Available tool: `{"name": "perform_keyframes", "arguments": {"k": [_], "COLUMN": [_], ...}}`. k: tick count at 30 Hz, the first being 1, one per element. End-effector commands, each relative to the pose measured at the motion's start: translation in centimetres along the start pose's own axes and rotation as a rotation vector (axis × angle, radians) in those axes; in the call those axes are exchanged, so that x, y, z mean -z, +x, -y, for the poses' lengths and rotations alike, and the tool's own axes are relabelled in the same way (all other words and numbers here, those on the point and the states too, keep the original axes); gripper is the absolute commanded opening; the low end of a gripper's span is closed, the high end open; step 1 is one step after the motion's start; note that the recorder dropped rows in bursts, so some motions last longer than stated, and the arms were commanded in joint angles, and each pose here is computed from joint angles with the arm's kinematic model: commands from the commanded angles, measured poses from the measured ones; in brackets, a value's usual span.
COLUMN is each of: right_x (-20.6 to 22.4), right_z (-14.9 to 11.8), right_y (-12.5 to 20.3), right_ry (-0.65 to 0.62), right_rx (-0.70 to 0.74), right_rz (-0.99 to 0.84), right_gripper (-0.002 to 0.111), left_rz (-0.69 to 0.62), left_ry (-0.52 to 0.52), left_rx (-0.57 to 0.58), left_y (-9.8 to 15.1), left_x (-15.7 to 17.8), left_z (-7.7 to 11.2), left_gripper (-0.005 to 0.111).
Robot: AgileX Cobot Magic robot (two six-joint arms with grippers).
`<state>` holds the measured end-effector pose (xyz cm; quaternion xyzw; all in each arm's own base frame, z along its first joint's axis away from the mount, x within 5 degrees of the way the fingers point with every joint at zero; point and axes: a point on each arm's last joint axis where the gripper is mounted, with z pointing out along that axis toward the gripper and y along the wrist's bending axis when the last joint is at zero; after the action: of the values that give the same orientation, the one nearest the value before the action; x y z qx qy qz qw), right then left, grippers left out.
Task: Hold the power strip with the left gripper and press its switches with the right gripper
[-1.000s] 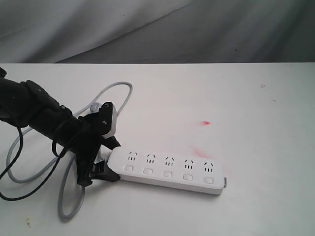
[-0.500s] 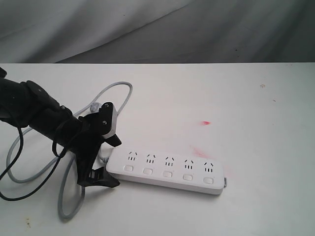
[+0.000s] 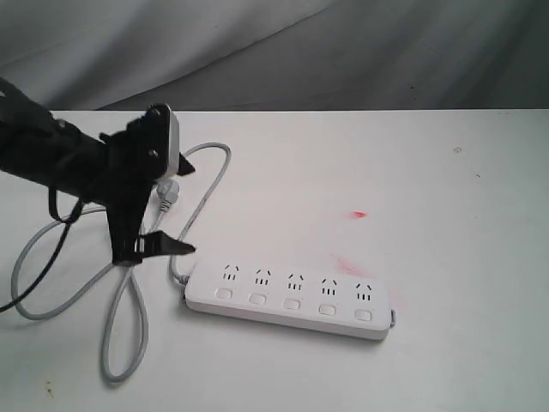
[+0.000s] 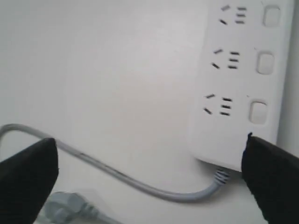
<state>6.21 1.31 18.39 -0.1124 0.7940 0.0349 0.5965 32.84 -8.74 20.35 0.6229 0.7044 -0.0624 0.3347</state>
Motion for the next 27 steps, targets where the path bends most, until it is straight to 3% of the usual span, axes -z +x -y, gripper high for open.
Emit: {"name": "perform_keyframes", "arguments": {"k": [1,4,7,11,14,22,27], "right_x": [0.0,0.0,0.0,0.0,0.0,0.0,0.0], "right_z": [0.1,0.1,0.1,0.1,0.1,0.1,0.1], "right_y": [0.1,0.1,0.1,0.1,0.1,0.1,0.1], "right_ry": [0.010,0.010,0.010,0.010,0.010,0.010,0.010], "right_rx": [0.010,0.010,0.010,0.010,0.010,0.010,0.010], "right_rz": [0.002,0.002,0.002,0.002,0.002,0.002,0.002], "right_gripper": [0.000,0.000,0.000,0.000,0.000,0.000,0.000], "left_rz": [0.065,0.125,0.181,0.242,0.278,0.298,0.287], "left_ry": [-0.169,-0.255,-0.304,-0.307,-0.253,0.010,0.043], "left_rx": [0.046,0.101,0.136,0.177,0.210,0.279,0.269], "left_y": [-2.9,-4.7,-6.0,-7.2,-7.9,-8.5,-8.5], "left_x": [5.4,9.0,11.8,14.5,15.8,16.4,16.3], "left_z": [-0.5,-0.1,0.7,2.1,3.4,6.2,6.5], "left_gripper": [0.103,0.097,0.077,0.033,0.001,0.000,0.000]}}
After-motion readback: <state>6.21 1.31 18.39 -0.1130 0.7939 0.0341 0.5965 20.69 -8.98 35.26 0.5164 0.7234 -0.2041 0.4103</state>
